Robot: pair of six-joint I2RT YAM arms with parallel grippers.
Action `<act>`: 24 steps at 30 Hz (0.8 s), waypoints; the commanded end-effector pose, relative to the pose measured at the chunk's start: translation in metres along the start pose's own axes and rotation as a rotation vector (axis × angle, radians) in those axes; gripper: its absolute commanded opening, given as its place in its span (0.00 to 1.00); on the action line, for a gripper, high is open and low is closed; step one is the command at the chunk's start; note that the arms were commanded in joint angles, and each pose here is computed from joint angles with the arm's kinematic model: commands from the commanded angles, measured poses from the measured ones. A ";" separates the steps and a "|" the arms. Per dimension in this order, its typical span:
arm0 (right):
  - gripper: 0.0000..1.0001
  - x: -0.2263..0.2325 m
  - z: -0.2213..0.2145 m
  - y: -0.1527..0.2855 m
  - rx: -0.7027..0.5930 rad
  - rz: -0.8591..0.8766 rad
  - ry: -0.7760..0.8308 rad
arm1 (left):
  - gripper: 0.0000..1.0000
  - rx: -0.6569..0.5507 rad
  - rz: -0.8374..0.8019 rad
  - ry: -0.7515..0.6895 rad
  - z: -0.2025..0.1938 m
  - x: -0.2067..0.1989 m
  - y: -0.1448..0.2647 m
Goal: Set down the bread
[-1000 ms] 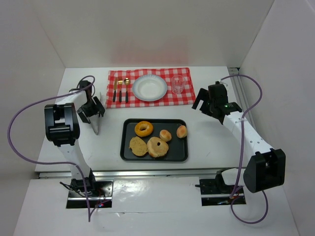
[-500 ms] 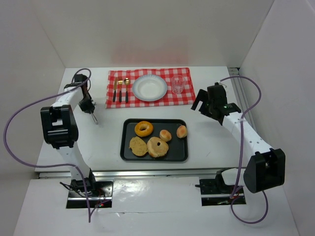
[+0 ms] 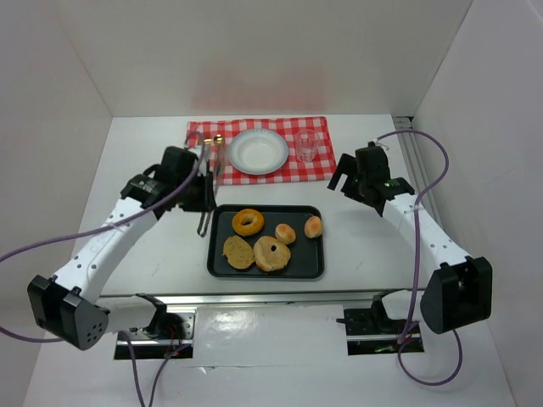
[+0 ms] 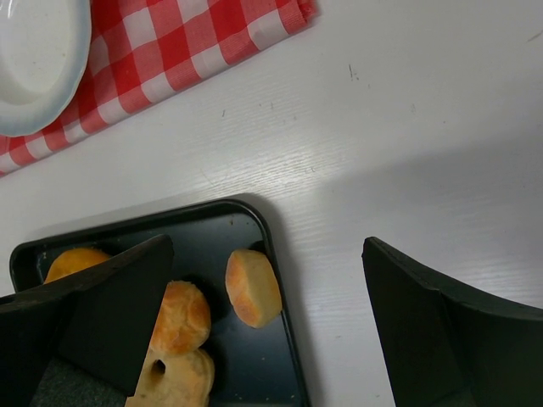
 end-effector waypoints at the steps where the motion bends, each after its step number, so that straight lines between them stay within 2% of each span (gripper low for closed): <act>1: 1.00 0.014 0.021 0.014 -0.088 0.054 -0.006 | 0.44 0.091 -0.088 -0.033 -0.032 -0.022 0.021; 6: 1.00 0.018 0.021 0.014 -0.095 0.067 -0.002 | 0.44 0.177 -0.046 -0.086 -0.057 -0.034 0.041; 13: 1.00 0.020 0.019 0.012 -0.084 0.068 0.006 | 0.43 0.209 -0.131 -0.117 -0.069 -0.056 0.061; 15: 1.00 0.020 0.019 0.012 -0.084 0.068 0.006 | 0.46 0.209 -0.169 -0.112 -0.071 -0.058 0.068; 19: 1.00 0.020 0.019 0.012 -0.084 0.068 0.006 | 0.60 0.248 -0.238 -0.073 -0.075 -0.064 0.075; 24: 1.00 0.020 0.014 0.011 -0.073 0.070 0.013 | 0.60 0.253 -0.262 -0.053 -0.078 -0.064 0.080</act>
Point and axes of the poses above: each gripper's point midway between its finger pads, its own y axis back along the fingers, its own x axis along the line the jaws close on, z = x × y, the point moved 9 cm from there along y, back along the fingers, and after that the axes turned 1 degree about y, right-handed, at the moved point
